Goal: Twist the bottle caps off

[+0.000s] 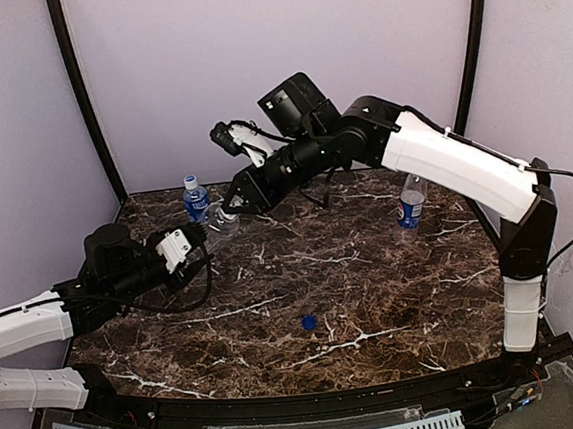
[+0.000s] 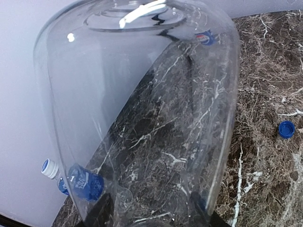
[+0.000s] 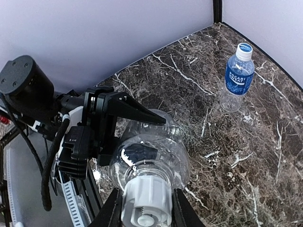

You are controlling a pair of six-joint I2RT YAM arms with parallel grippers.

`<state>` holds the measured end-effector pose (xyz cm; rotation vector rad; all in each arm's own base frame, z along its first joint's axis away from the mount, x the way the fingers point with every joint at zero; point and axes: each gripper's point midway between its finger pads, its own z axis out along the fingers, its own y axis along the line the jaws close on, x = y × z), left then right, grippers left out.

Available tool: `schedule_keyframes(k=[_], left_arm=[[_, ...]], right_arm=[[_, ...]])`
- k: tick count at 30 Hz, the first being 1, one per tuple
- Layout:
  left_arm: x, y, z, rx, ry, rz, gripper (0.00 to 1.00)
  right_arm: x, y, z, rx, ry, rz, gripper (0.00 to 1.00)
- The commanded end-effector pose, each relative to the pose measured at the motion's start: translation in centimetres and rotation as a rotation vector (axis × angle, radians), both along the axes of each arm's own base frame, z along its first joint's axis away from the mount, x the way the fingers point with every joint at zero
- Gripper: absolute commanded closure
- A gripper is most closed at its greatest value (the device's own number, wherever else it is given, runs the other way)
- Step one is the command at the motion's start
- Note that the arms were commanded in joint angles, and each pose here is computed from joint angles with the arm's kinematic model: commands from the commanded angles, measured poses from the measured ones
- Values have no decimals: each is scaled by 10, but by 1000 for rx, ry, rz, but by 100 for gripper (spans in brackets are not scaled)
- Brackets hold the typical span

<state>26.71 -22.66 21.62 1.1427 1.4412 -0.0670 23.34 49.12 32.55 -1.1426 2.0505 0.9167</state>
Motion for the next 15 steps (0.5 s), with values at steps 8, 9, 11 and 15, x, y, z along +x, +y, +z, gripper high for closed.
schedule_keyframes(k=[8,9,11,15], left_arm=[[-97,-39,-22,-39,365,-507,76],[-102,-39,-25,-38,401,-520,76],[-111,-40,-24,-51,437,-559,76],[-119,-39,-22,-52,456,-590,78]], right_arm=[[-113,-14,-15,-70,-567,786,100],[-119,-17,-20,-93,-626,842,100],[-125,-22,-33,-160,-734,932,100],[-120,-26,-51,-287,-887,1022,100]])
